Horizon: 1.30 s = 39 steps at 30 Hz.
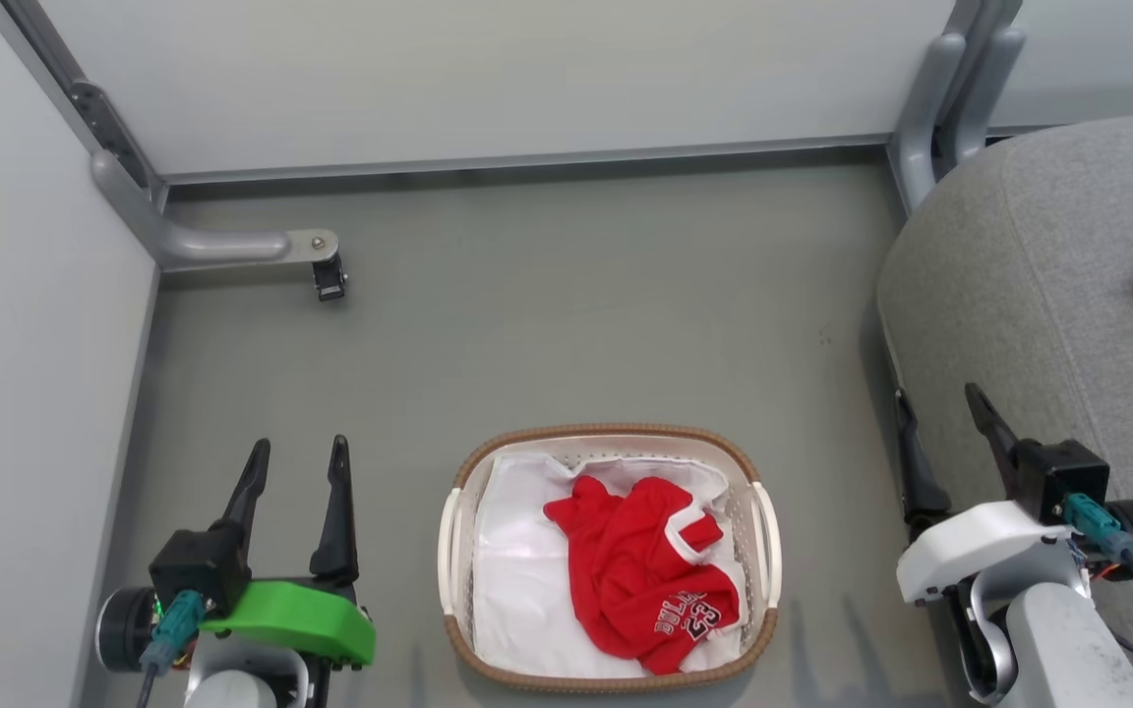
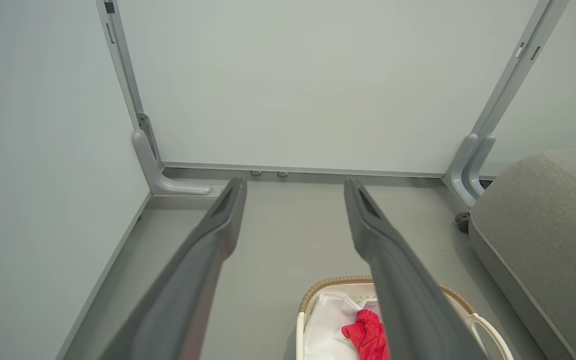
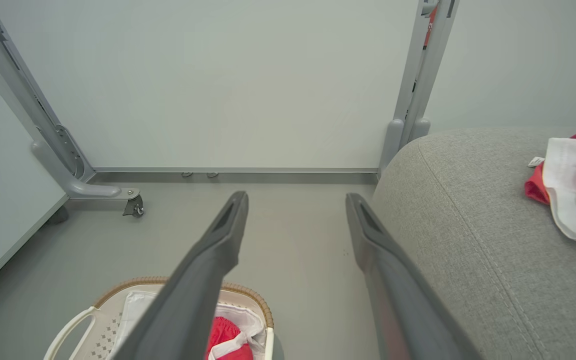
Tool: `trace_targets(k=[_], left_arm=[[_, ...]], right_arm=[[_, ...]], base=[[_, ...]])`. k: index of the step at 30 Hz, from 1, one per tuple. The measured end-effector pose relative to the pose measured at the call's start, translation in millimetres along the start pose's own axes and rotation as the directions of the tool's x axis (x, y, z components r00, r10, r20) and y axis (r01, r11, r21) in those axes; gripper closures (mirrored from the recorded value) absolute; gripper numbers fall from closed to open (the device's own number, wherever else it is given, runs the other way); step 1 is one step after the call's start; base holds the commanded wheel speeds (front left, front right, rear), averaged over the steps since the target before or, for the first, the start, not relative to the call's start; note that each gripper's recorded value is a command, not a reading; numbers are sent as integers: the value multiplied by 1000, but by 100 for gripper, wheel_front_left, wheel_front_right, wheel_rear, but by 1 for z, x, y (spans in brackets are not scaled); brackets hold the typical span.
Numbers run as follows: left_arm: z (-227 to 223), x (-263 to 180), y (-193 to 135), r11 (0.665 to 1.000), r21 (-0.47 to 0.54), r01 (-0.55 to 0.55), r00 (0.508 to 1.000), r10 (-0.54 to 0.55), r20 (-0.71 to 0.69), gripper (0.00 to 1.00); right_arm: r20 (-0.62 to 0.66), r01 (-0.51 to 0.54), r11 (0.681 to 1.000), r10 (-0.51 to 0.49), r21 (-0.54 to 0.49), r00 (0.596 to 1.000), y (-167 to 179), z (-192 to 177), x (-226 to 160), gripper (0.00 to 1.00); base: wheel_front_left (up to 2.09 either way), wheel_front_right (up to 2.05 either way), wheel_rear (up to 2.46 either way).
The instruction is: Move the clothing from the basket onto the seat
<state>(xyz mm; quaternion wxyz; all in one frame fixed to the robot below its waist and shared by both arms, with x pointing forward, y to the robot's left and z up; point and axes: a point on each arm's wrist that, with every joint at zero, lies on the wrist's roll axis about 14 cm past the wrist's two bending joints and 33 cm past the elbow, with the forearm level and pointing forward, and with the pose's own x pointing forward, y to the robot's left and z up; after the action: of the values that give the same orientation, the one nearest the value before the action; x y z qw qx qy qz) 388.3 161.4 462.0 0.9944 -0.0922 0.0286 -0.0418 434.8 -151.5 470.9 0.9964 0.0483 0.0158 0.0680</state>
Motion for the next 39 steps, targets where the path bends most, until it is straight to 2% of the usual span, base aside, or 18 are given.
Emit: trace_targets(k=[12, 22, 31, 39], left_arm=[[5, -31, 2, 1000, -3, -20, 1000, 20, 22, 0], [8, -34, -1, 1000, -3, -15, 999, 15, 32, 0], [-8, -30, -11, 1000, -24, 8, 1000, -9, -18, 0], [-33, -8, -36, 995, -45, 86, 991, -90, -96, 0]], right_arm=[[31, 6, 1000, -6, 7, 1000, 3, 11, -34, 0], [48, 13, 1000, -14, 25, 999, 2, 16, -39, 0], [54, 3, 1000, -5, 23, 999, 4, 17, -32, 0], [103, -18, 999, 15, 28, 995, 7, 32, -9, 0]], base=[[0, 0, 0], [0, 0, 0], [0, 0, 0], [0, 0, 0]])
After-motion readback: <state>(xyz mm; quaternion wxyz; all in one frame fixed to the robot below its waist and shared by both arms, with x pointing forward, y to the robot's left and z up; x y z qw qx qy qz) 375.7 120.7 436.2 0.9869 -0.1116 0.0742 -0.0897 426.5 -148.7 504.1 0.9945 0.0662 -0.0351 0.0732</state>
